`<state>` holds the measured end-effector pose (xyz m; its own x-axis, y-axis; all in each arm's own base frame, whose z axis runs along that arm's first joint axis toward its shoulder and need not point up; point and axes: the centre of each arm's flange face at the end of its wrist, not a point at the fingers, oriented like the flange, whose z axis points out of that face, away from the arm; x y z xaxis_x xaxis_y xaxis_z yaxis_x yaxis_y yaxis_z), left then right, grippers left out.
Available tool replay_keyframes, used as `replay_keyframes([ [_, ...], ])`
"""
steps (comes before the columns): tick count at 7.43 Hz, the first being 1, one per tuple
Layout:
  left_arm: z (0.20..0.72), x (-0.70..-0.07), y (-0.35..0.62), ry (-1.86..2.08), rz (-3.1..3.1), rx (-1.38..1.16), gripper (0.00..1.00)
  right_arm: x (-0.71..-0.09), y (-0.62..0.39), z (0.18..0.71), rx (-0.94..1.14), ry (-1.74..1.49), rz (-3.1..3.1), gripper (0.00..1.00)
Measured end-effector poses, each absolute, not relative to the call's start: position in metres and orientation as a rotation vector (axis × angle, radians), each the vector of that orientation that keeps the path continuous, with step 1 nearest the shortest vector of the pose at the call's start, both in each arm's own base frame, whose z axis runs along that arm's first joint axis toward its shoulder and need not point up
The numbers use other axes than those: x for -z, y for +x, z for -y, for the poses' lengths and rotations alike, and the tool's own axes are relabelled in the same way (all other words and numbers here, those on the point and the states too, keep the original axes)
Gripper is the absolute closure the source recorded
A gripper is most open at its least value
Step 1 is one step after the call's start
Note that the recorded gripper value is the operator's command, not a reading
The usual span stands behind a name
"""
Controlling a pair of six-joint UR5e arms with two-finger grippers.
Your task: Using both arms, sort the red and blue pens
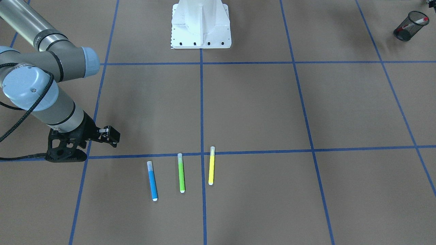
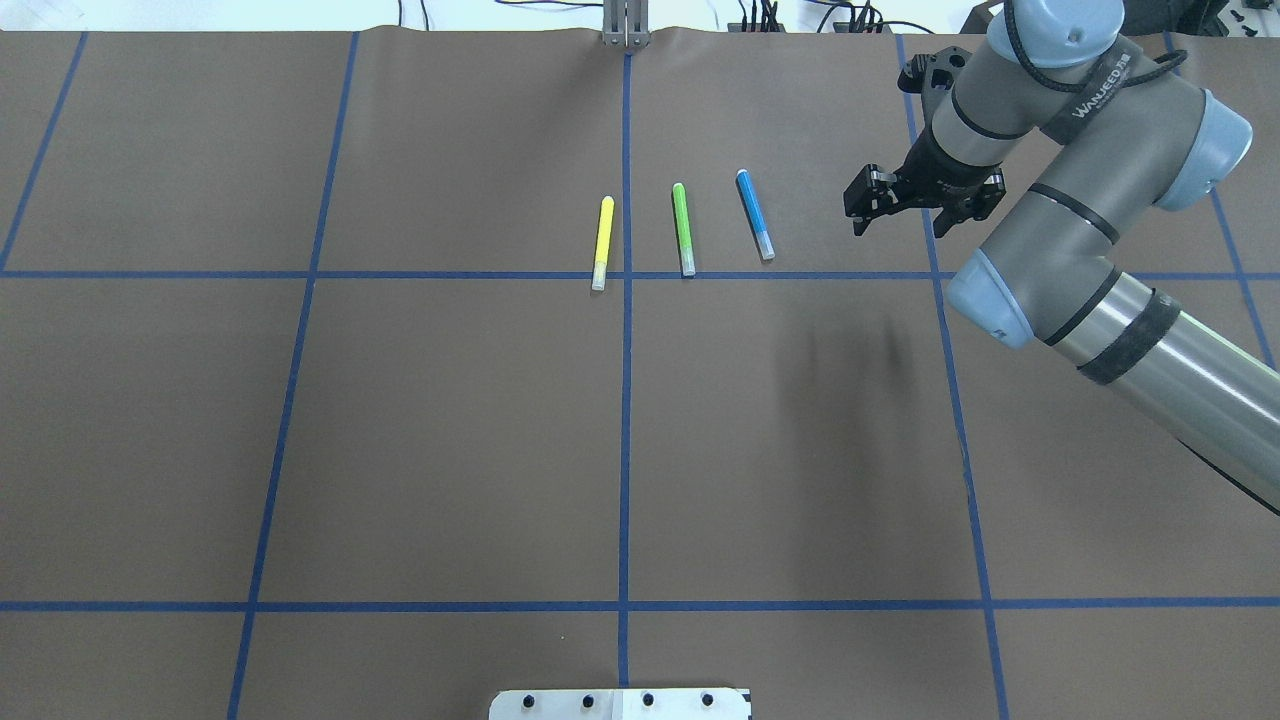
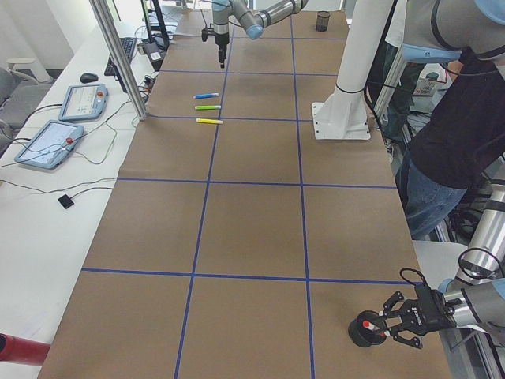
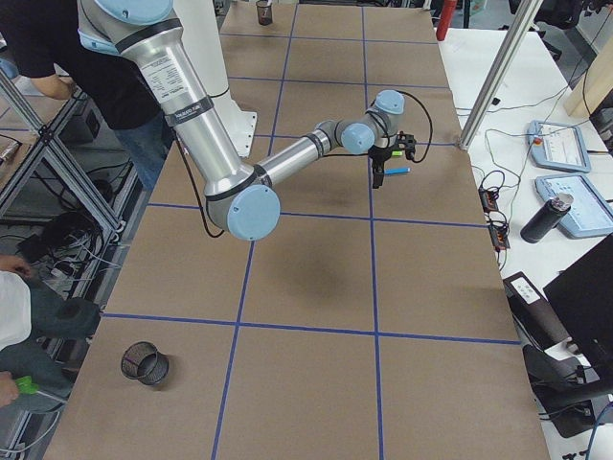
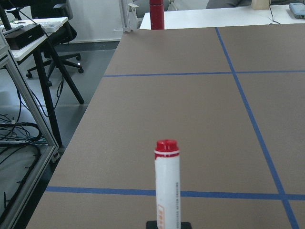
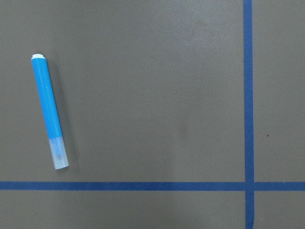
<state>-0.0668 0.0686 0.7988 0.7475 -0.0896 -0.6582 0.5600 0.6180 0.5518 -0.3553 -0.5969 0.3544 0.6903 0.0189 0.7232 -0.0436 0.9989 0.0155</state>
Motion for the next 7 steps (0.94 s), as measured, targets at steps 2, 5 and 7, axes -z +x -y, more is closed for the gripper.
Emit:
replay_keyframes([
  [2,-0.052,-0.797,-0.065,0.826,-0.688,0.370,0.06,-0.353,-0.355,0.597,-0.048,0.028,0.809,0.01],
  [5,0.093,-0.800,-0.087,0.774,-0.845,0.294,0.06,-0.351,-0.356,0.598,-0.061,0.026,0.811,0.01],
  [7,0.213,-0.769,-0.116,0.715,-0.883,0.305,0.06,-0.352,-0.357,0.598,-0.065,0.023,0.809,0.01],
])
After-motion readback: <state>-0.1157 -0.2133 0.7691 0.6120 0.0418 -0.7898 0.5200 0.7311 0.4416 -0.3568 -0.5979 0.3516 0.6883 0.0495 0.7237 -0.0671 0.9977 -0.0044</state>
